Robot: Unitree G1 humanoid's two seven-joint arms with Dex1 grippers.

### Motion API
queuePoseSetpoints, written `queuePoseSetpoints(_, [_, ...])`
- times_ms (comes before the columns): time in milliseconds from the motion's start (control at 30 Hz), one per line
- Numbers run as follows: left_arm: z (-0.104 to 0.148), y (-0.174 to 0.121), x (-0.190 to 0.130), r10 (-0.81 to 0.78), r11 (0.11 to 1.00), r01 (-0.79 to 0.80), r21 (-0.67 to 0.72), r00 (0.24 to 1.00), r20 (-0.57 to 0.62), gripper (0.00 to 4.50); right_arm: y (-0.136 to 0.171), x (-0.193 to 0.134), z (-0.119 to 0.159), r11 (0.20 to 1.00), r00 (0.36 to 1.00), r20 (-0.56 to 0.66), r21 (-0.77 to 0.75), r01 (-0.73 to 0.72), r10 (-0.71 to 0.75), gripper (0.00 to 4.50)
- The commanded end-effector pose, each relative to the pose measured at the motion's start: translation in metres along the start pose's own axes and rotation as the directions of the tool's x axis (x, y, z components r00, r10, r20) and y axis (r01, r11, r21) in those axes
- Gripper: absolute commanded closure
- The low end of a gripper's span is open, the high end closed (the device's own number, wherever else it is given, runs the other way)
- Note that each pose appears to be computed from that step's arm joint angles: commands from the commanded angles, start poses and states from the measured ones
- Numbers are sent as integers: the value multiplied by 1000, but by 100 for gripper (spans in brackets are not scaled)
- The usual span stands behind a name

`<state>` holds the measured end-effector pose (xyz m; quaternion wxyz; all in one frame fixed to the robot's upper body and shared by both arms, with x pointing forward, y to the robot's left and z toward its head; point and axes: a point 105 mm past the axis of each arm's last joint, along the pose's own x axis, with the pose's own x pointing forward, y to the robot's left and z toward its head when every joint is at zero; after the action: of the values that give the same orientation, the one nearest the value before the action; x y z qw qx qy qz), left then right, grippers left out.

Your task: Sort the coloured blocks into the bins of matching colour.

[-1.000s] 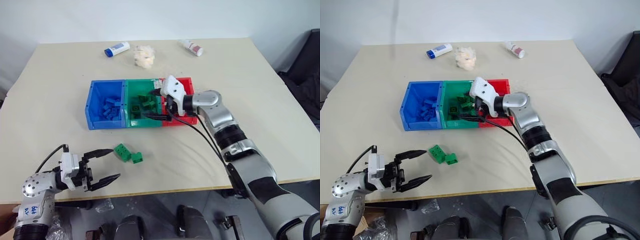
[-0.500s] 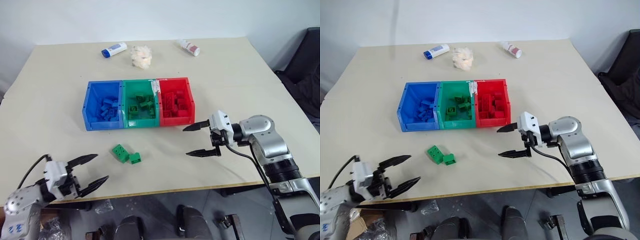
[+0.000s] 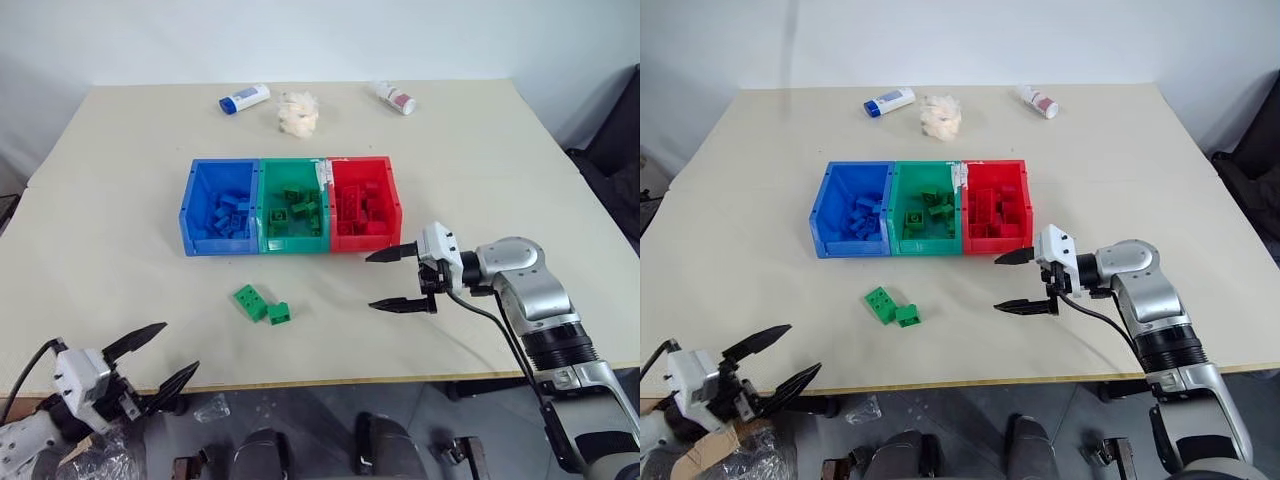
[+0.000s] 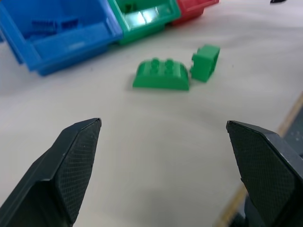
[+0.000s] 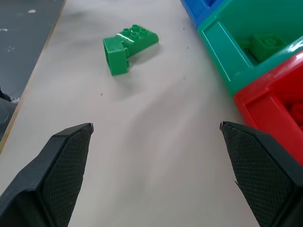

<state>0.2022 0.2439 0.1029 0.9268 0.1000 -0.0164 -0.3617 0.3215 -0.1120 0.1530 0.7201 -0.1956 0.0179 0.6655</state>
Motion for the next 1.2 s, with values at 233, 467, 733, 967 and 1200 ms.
queuePoseSetpoints(233, [-21, 7, 71, -140, 989, 140, 43, 990, -4, 0, 0, 10, 12, 998, 998, 54, -52, 47, -44, 1])
queuePoseSetpoints(467, [-35, 21, 97, -155, 986, 156, 65, 988, -25, 0, 0, 9, 12, 994, 994, 61, -50, 97, -94, 1])
queuePoseSetpoints(733, [-44, 17, 125, -224, 972, 228, 57, 971, -81, 0, 1, 8, 11, 990, 990, 63, -45, 132, -129, 1])
queuePoseSetpoints(967, [-49, 12, 132, -254, 965, 260, 43, 960, -119, 121, 2, 9, 11, 989, 988, 64, -43, 143, -140, 0])
queuePoseSetpoints(1200, [-52, 7, 134, -281, 958, 286, 8, 944, -175, 238, 2, 8, 10, 988, 987, 63, -39, 147, -145, 0])
